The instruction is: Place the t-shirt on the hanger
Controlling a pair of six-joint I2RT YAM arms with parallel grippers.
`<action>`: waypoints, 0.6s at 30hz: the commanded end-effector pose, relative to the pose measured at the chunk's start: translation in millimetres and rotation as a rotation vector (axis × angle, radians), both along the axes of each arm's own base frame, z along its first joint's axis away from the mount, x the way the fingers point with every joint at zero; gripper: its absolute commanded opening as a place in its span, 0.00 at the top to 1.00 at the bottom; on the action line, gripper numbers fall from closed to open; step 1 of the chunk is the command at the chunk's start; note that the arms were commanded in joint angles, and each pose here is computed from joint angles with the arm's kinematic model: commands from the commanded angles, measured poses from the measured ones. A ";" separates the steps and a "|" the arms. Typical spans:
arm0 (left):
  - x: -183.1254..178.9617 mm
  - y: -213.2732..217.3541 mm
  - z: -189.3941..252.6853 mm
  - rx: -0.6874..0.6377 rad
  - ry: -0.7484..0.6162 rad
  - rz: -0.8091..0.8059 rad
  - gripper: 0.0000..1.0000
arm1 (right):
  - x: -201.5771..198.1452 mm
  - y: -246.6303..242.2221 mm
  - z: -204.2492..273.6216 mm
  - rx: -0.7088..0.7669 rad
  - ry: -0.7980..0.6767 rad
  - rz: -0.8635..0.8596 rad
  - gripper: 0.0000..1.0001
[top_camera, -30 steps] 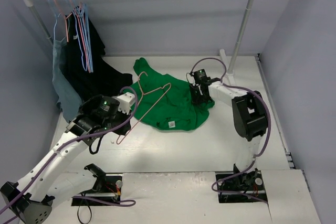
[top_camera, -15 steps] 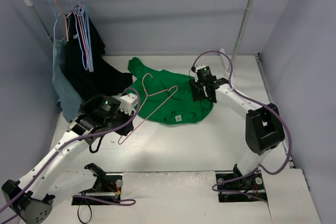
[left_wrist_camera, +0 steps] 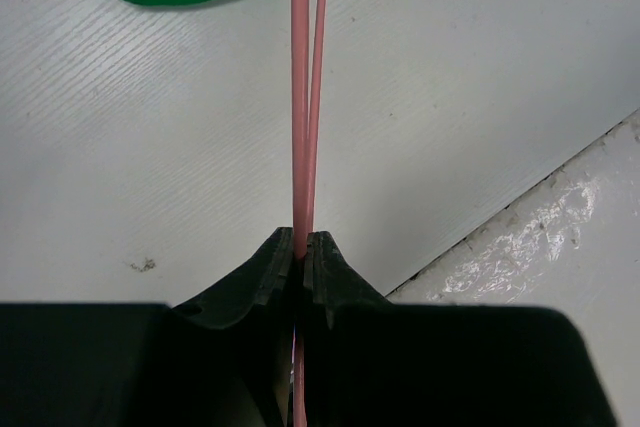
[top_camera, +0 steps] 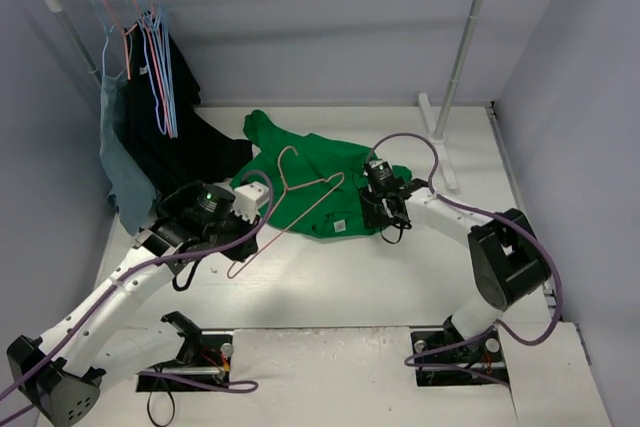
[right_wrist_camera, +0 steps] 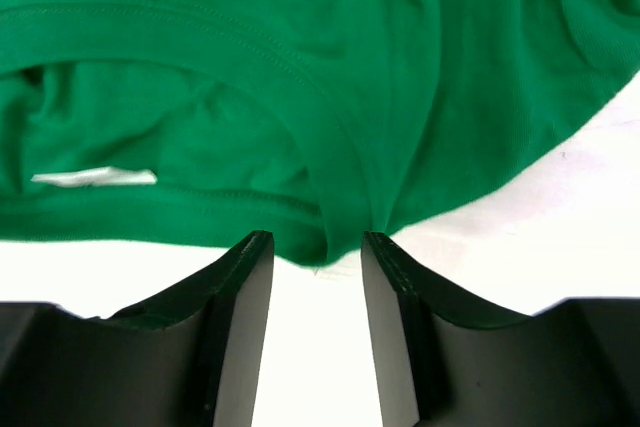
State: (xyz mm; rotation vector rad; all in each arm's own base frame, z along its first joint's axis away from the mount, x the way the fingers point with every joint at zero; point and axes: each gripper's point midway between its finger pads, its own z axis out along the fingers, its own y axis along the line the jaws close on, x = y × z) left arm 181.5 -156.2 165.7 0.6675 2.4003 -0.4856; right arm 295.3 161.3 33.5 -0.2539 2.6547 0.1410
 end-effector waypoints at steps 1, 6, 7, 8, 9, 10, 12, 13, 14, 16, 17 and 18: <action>6.2 -11.9 15.9 -0.046 -0.062 -0.041 1.00 | 14.2 -0.5 0.0 -0.010 -0.046 -0.045 0.59; 1.2 -14.4 12.3 -0.045 -0.050 -0.056 1.00 | 18.7 -5.5 -9.9 -0.048 -0.045 -0.054 0.63; -0.4 -16.1 10.7 -0.044 -0.045 -0.064 1.00 | 19.6 -6.9 -10.1 -0.054 -0.048 -0.056 0.66; -1.2 -16.6 10.1 -0.044 -0.043 -0.066 1.00 | 20.0 -8.6 -11.6 -0.062 -0.047 -0.059 0.68; -2.9 -17.6 9.3 -0.043 -0.040 -0.073 1.00 | 21.5 -10.2 -10.6 -0.068 -0.052 -0.065 0.70; -3.5 -18.0 8.3 -0.041 -0.039 -0.075 1.00 | 22.6 -11.0 -7.2 -0.071 -0.062 -0.065 0.75; -4.6 -19.1 8.2 -0.045 -0.043 -0.080 1.00 | 26.6 -14.3 1.0 -0.078 -0.086 -0.072 0.85; -6.1 -19.6 6.5 -0.045 -0.039 -0.085 1.00 | 27.3 -14.9 5.1 -0.082 -0.095 -0.068 0.88; -7.4 -21.9 6.5 -0.051 -0.042 -0.094 1.00 | 29.2 -16.0 12.9 -0.081 -0.114 -0.060 0.92; -9.2 -24.8 4.3 -0.058 -0.041 -0.105 1.00 | 31.9 -18.6 23.7 -0.088 -0.136 -0.056 1.00; -10.7 -26.3 2.6 -0.058 -0.037 -0.113 1.00 | 32.7 -19.8 26.9 -0.095 -0.142 -0.045 1.00; -12.3 -28.6 1.8 -0.058 -0.036 -0.126 1.00 | 33.3 -20.7 30.3 -0.099 -0.145 -0.042 1.00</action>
